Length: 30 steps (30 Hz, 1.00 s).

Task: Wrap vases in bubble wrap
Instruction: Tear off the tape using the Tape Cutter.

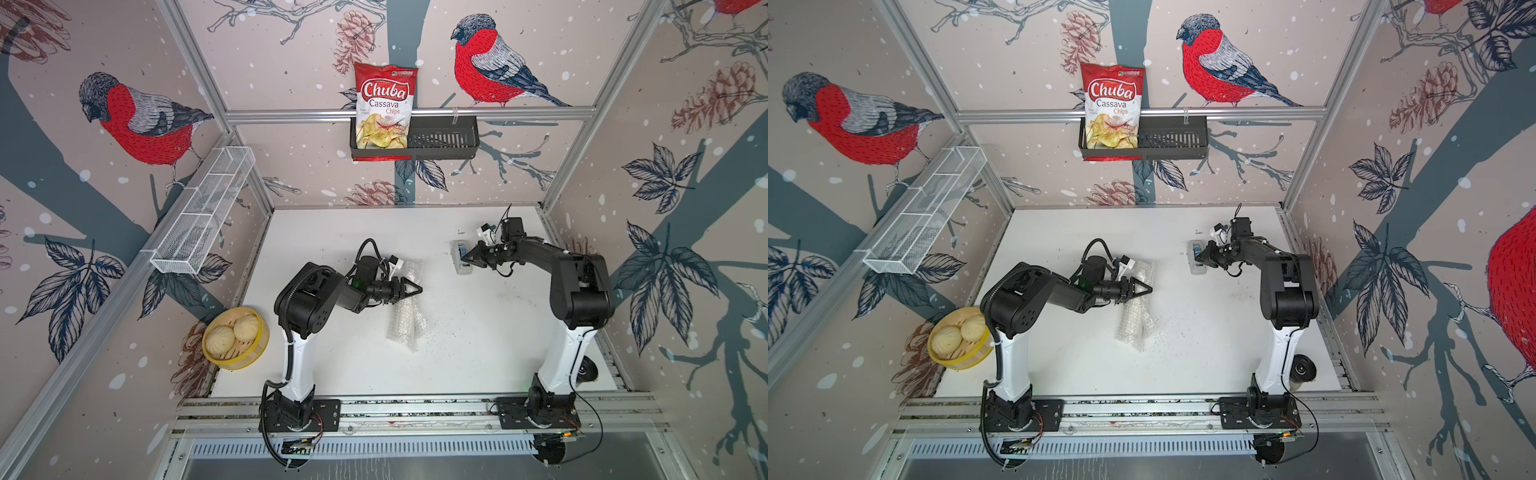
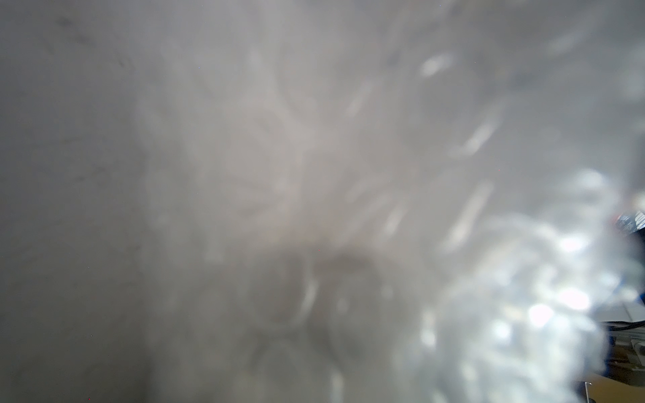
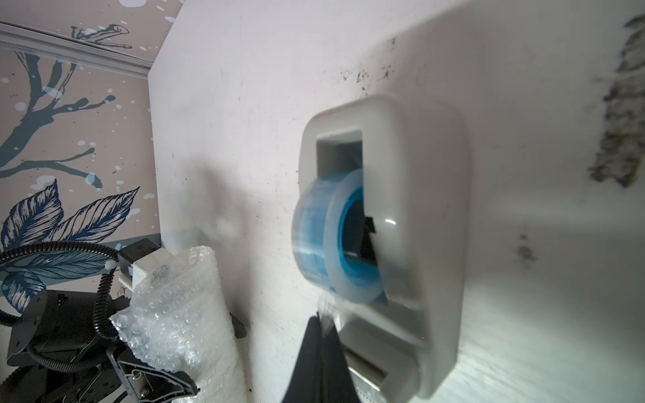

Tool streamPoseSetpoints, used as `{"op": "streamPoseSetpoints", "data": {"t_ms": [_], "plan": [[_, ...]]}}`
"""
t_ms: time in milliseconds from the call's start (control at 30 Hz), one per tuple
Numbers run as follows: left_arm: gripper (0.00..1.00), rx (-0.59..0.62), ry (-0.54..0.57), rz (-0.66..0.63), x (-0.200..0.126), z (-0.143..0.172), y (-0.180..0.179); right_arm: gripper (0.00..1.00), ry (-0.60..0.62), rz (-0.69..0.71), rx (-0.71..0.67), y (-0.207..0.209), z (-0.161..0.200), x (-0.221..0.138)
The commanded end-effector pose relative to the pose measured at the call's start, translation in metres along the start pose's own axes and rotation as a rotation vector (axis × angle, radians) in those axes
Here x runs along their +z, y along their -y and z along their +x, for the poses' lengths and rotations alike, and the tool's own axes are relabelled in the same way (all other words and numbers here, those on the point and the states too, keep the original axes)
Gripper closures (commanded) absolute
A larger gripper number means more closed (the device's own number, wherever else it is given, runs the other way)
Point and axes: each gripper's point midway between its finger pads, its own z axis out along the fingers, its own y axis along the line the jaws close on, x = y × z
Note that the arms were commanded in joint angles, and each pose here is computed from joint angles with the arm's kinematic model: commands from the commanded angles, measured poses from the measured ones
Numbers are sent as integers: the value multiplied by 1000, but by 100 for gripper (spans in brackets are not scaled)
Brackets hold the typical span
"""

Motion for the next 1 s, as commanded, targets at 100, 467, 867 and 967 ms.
{"op": "streamPoseSetpoints", "data": {"t_ms": [100, 467, 867, 967], "plan": [[68, 58, 9, 22, -1, -5, 8, 100, -14, -26, 15, -10, 8, -7], [68, 54, 7, 22, -1, -4, 7, 100, -32, -8, 23, -7, 22, -6], [68, 52, 7, 22, -1, -4, 6, 99, -36, 19, 18, -7, 42, -12], [68, 53, 7, 22, -1, -4, 7, 100, -24, 15, 12, -11, 40, -15]]}}
